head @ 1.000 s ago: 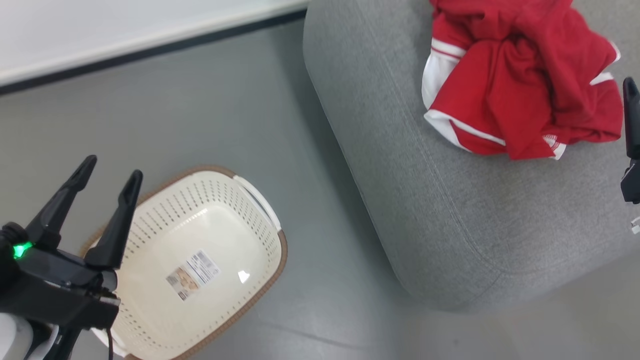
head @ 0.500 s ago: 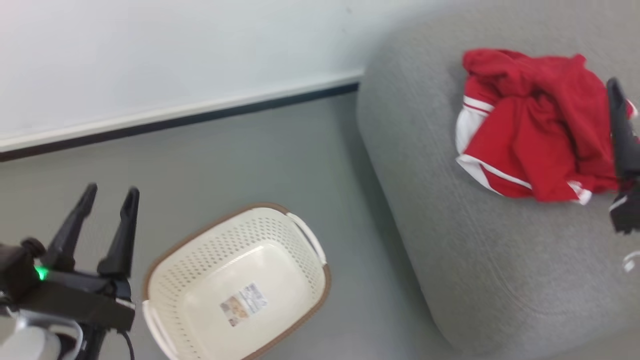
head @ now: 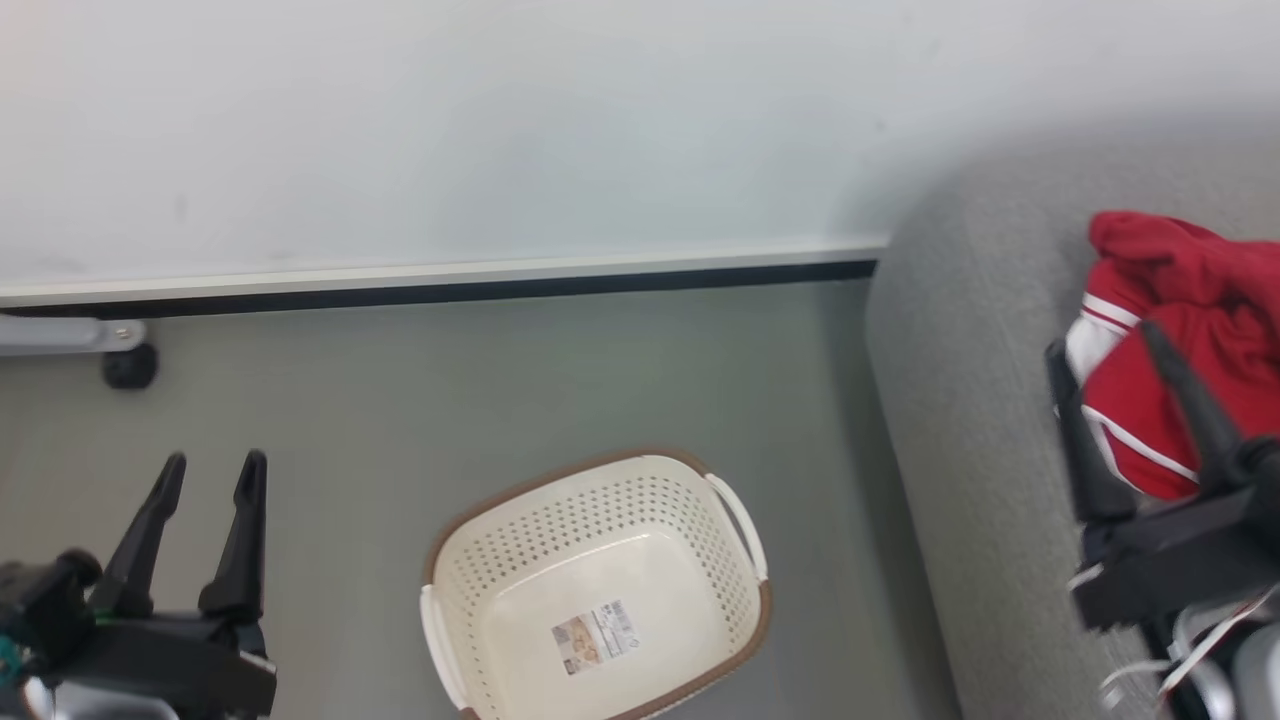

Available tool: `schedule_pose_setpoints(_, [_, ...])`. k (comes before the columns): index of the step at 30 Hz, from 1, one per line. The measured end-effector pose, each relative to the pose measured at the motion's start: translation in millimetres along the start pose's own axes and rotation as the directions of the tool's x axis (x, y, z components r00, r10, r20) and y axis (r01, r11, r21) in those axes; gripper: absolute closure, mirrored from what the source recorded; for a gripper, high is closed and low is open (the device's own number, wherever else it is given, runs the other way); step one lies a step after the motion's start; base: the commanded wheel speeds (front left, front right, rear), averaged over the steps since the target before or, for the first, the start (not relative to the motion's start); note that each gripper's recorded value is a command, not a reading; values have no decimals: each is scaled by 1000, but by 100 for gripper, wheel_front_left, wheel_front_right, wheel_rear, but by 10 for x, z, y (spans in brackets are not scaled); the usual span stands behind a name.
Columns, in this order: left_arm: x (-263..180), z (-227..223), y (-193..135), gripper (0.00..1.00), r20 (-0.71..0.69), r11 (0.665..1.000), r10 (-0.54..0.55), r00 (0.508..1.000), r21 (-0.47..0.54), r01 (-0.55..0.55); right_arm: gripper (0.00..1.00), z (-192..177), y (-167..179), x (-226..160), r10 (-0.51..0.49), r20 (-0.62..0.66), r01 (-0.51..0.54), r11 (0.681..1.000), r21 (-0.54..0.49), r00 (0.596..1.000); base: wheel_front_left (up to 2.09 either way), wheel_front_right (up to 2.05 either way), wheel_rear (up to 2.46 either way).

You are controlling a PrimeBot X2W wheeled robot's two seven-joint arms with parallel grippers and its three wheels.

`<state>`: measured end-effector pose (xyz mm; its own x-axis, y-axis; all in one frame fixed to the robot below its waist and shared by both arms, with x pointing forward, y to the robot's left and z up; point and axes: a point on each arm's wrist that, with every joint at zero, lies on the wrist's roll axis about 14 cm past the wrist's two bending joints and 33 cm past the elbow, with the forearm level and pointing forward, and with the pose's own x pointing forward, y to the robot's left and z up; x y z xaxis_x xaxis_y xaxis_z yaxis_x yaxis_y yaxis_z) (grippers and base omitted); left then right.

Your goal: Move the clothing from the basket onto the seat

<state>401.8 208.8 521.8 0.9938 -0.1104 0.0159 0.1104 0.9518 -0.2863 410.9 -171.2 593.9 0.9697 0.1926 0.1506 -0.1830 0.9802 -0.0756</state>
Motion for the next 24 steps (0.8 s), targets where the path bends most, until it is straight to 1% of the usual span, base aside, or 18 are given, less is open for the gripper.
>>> schedule_pose_setpoints(6, [-341, 29, 254, 0, 15, 995, 98, 995, 30, -98, 0, -196, 411, -97, 53, -23, -51, 995, 87, 998, 0, 0, 0])
schedule_pose_setpoints(14, [-535, 69, 399, 0, 33, 987, 154, 987, 47, -156, 0, -359, 537, -251, 25, -39, -20, 991, 131, 999, 0, 0, 0])
schedule_pose_setpoints(24, [-565, 49, 430, 0, 38, 983, 173, 984, 56, -175, 0, -408, 529, -341, -9, -14, 11, 994, 109, 1000, 0, 0, 0])
